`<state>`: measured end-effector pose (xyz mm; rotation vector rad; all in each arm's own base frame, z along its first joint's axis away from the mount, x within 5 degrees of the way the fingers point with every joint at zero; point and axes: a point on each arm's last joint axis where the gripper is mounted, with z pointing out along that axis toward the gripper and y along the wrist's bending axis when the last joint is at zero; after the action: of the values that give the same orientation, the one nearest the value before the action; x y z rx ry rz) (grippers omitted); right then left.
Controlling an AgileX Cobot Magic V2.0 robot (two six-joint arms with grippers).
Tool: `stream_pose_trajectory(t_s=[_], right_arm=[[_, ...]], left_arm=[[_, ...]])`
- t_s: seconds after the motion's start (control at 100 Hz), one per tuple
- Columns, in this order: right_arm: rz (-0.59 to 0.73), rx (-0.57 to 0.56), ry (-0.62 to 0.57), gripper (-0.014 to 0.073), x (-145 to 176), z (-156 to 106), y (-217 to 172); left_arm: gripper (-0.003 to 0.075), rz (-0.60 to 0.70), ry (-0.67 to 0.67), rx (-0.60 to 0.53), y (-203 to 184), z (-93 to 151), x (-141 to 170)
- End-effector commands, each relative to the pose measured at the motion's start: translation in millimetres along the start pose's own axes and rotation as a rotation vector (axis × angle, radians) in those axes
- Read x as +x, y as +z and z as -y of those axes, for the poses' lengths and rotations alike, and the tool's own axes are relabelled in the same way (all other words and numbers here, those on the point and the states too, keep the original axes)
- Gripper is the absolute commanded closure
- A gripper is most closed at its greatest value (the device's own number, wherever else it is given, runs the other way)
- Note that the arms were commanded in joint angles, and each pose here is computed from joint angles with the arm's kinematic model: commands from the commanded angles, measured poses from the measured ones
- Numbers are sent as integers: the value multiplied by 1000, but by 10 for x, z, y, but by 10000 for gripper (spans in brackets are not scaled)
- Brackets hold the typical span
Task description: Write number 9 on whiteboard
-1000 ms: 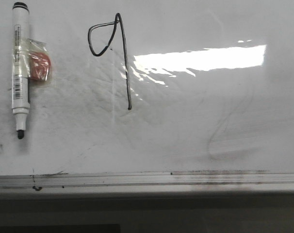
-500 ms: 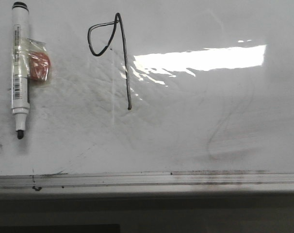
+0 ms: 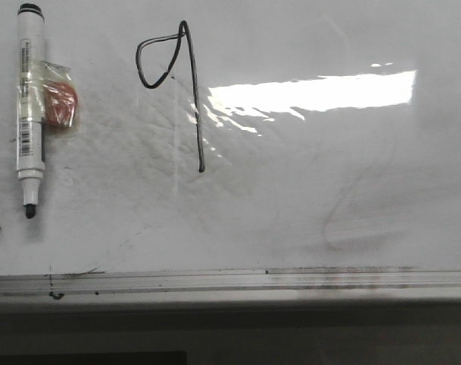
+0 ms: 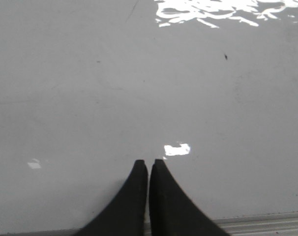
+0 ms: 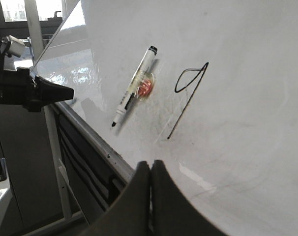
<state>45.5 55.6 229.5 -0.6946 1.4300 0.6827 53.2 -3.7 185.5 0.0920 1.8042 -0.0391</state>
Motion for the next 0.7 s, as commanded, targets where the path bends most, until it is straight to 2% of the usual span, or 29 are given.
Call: stream_pose_trajectory(t_s=[0.0,0.13,0.25,0.31,0.41,0.63,0.69], right_arm=[[118,63,-20,658,-64,46,0],[183,238,-43,658,66,167,-34],[166,431,-148,659,56,286,-76],[157,518,-163,658,57,338,-104],[131,643,-150,658,91,377,-196],[-11,947,-23,658,285,441,-407],[-43,985,9,658,322,454,-425]], left_arm=[[741,34,-6,-1,21,2,76],[741,34,-6,-1,21,2,76],[741,34,-6,-1,21,2,76],[741,34,-6,-1,21,2,76],[741,34,-6,-1,21,2,76],[741,34,-6,-1,21,2,76],[741,32,-6,-1,22,2,77]])
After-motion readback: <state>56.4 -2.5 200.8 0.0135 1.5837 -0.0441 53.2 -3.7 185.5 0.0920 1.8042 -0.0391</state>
